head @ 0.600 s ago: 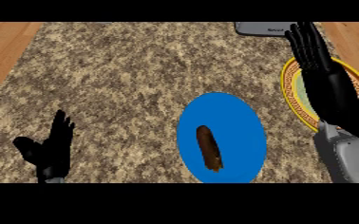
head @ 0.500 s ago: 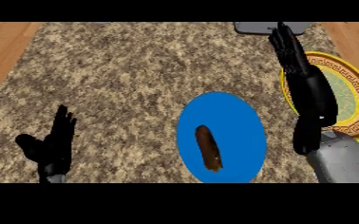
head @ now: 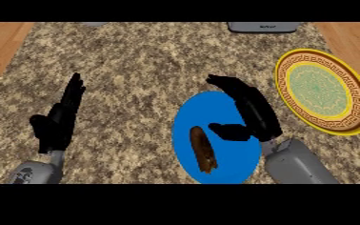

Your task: Pick the sweet potato from the plate and place it in the plate

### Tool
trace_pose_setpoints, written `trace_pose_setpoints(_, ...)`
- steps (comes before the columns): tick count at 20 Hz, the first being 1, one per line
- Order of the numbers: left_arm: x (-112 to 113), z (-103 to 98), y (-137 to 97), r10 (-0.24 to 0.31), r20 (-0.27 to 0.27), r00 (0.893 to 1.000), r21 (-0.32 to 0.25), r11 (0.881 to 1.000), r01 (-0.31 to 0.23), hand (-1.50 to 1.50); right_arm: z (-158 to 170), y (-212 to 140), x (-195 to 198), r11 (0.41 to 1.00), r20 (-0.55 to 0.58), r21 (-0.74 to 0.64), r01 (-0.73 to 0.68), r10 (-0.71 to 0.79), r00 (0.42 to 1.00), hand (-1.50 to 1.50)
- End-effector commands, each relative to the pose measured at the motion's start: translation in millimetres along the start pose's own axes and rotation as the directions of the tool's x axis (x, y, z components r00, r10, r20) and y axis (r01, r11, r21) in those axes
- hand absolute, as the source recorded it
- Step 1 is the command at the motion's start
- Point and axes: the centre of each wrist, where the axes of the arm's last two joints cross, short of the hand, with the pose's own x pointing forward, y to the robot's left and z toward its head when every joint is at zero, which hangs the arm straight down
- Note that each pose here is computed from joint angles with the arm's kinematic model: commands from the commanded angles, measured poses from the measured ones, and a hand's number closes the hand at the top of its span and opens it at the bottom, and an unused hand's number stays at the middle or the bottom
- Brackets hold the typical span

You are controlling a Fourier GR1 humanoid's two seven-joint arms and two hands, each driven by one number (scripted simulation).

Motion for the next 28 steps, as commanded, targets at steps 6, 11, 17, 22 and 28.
trace_pose_setpoints(6, 26, -15, -10, -0.055, 0.023, 0.998, -0.106, 0.993, 0.057, 0.0, 47, 138, 41, 0.932, -0.065, -0.006, -0.362, 0.361, 0.93, -1.5)
trace_pose_setpoints(11, 43, -33, -11, -0.059, 0.032, 0.998, -0.113, 0.992, 0.062, 0.0, 46, 151, 103, 0.855, -0.035, -0.122, -0.505, 0.505, 0.863, -1.5)
trace_pose_setpoints(17, 44, -32, -21, -0.066, 0.04, 0.997, -0.1, 0.993, 0.07, 0.0, 52, 134, 147, 0.715, -0.236, 0.062, -0.697, 0.689, 0.686, -1.5)
trace_pose_setpoints(22, 46, -36, -23, -0.067, 0.029, 0.997, -0.123, 0.99, 0.071, 0.0, 49, 118, 165, 0.64, -0.343, 0.26, -0.723, 0.761, 0.551, -1.5)
trace_pose_setpoints(28, 43, -33, -28, -0.055, 0.04, 0.998, -0.125, 0.99, 0.059, 0.0, 42, 104, 169, 0.607, -0.406, 0.374, -0.701, 0.787, 0.465, -1.5)
